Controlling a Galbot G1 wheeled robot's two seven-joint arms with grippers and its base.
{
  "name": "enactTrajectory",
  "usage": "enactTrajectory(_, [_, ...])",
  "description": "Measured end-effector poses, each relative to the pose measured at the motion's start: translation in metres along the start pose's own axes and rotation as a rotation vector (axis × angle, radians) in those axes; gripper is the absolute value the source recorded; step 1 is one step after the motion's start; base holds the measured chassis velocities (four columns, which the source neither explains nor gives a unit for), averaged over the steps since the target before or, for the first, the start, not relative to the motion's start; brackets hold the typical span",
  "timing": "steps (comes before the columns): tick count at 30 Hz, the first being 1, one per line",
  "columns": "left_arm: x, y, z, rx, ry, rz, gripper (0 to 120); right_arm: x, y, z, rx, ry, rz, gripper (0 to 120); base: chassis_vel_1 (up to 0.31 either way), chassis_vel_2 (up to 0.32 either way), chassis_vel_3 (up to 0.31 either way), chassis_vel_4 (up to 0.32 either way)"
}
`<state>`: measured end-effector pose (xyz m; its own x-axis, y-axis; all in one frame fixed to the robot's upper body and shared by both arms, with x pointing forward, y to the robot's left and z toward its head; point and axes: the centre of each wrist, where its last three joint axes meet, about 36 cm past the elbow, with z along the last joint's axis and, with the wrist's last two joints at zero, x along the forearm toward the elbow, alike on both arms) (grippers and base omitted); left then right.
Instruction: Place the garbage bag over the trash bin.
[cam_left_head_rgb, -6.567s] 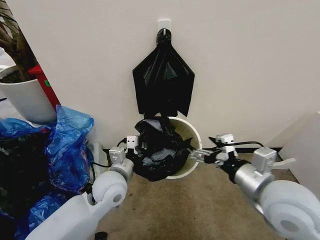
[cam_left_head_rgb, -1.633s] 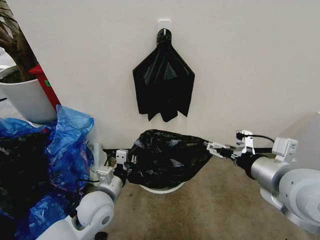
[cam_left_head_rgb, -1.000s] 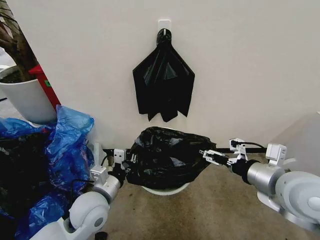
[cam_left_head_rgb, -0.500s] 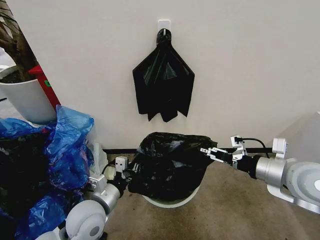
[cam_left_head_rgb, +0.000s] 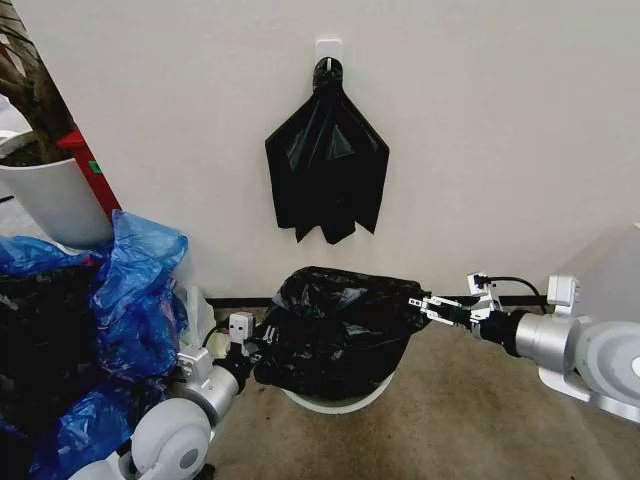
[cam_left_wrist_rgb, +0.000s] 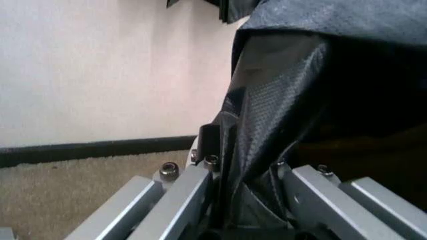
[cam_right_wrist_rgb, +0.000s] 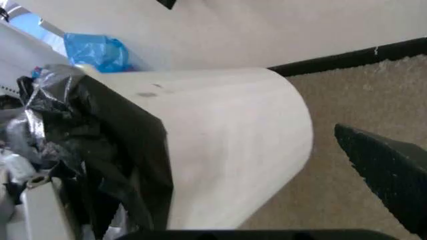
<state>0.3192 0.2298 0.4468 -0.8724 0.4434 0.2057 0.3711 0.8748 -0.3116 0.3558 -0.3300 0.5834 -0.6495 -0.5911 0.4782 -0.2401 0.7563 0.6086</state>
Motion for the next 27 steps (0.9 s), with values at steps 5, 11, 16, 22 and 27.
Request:
enactTrajectory(5, [0.006, 0.000, -0.017, 0.025, -0.030, 0.015, 1, -0.006, -0.037, -0.003, 0.003, -0.005, -0.014, 100, 0.000, 0.000, 0.000, 0.000])
enactTrajectory(11, [0.009, -0.003, -0.026, 0.061, -0.043, 0.030, 1, -0.014, -0.066, 0.006, 0.032, 0.007, -0.037, 100, 0.000, 0.000, 0.000, 0.000])
enactTrajectory(16, [0.010, -0.007, -0.030, 0.084, -0.046, 0.048, 1, -0.020, -0.075, 0.015, 0.038, 0.008, -0.032, 100, 0.000, 0.000, 0.000, 0.000])
enactTrajectory(22, [0.012, -0.011, -0.032, 0.113, -0.049, 0.067, 1, -0.023, -0.080, 0.019, 0.041, -0.009, -0.036, 100, 0.000, 0.000, 0.000, 0.000])
enactTrajectory(27, [0.011, -0.011, -0.031, 0.117, -0.051, 0.062, 1, -0.016, -0.071, 0.012, 0.063, -0.033, -0.048, 100, 0.000, 0.000, 0.000, 0.000])
